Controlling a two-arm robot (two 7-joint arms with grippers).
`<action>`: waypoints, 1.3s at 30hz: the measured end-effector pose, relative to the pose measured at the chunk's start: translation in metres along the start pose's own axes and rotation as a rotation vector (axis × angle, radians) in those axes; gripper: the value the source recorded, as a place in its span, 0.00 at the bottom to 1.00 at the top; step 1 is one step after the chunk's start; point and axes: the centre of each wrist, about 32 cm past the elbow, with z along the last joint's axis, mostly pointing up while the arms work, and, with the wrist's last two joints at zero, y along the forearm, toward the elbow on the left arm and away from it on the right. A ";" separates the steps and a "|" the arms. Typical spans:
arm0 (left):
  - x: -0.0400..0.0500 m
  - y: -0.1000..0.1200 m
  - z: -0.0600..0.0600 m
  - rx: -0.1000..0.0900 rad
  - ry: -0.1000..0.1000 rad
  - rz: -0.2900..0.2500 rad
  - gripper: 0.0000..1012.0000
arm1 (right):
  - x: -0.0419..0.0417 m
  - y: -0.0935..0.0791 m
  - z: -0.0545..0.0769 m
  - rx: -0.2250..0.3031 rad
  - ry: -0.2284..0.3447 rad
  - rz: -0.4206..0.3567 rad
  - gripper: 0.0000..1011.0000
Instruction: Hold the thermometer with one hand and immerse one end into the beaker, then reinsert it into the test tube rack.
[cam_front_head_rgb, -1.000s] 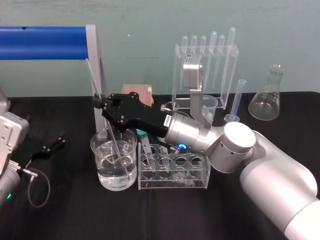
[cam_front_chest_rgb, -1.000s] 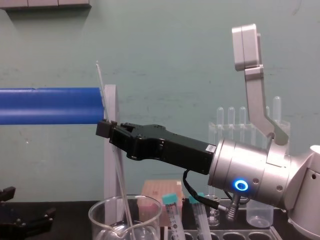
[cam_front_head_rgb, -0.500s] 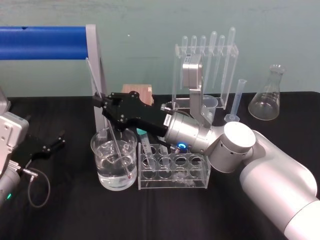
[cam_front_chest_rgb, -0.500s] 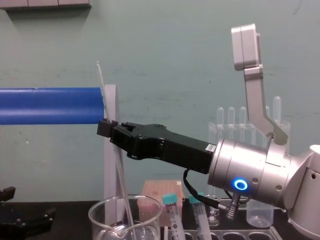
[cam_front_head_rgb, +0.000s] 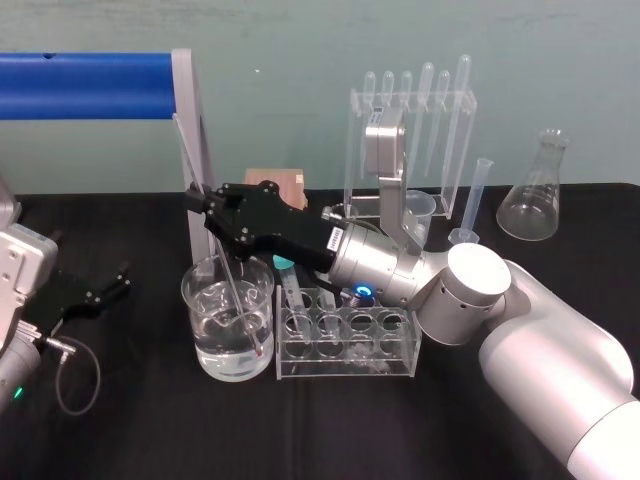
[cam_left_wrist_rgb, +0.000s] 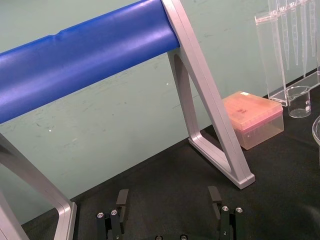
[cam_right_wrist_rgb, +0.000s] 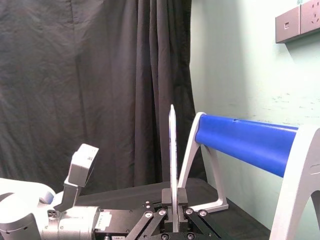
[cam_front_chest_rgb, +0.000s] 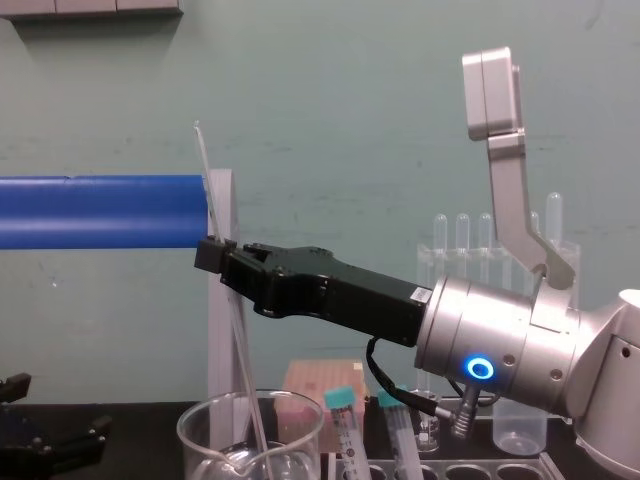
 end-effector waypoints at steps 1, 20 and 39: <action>0.0000 0.000 0.000 0.000 0.000 0.000 1.00 | 0.0000 0.000 0.000 0.000 0.000 0.000 0.06; 0.0000 0.000 0.000 0.000 0.000 0.000 1.00 | -0.0018 -0.001 0.003 0.005 0.002 0.009 0.06; 0.0000 0.000 0.000 0.000 0.000 0.000 1.00 | -0.0052 -0.037 0.128 0.312 -0.166 -0.033 0.06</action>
